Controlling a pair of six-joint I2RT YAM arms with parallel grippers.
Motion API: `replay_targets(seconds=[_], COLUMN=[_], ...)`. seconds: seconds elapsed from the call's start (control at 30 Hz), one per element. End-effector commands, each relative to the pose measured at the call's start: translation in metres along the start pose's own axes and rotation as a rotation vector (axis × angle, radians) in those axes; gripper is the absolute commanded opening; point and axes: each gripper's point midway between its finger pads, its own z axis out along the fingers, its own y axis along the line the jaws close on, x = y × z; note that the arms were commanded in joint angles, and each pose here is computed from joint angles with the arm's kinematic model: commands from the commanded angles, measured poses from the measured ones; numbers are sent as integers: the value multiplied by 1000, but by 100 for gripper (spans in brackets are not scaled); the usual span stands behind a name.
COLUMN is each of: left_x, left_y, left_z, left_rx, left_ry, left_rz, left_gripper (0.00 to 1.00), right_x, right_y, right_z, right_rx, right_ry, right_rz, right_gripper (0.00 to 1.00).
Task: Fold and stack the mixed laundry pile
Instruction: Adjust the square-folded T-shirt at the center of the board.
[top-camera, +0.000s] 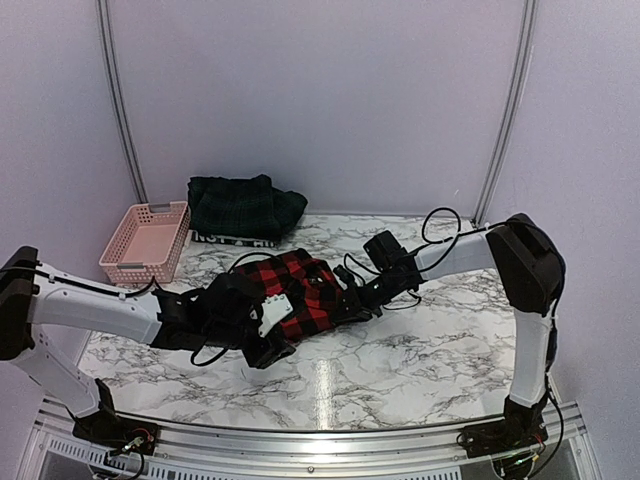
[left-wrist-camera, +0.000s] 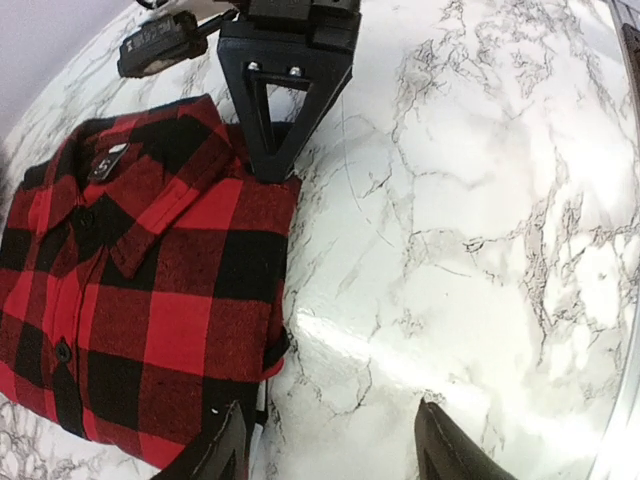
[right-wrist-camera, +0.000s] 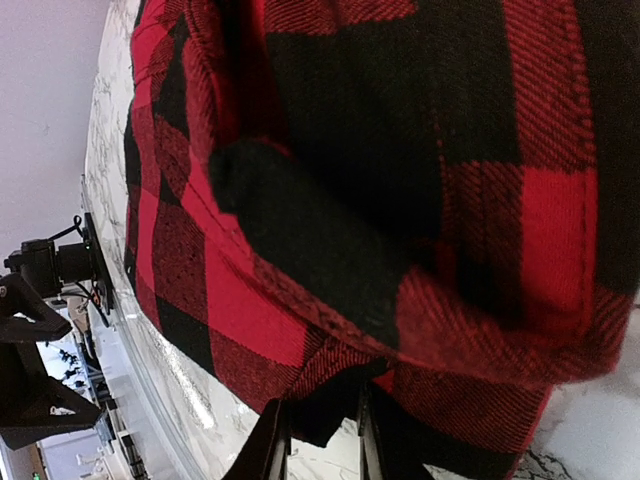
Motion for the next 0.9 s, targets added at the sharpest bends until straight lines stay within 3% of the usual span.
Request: replay_targets(seconds=[0.0, 0.27, 0.87], left_x=[-6, 8, 2], left_y=[8, -4, 21], left_z=[12, 42, 70], left_rx=[-108, -109, -260], left_ry=[-36, 34, 62], left_rz=[181, 346, 404], left_gripper=[57, 48, 46], right_x=[-11, -12, -9], right_y=[7, 9, 10], right_z=[4, 4, 2], right_rx=[-11, -11, -14], right_ry=[-7, -7, 5], right_rz=[-4, 3, 2], right_gripper=[17, 0, 0])
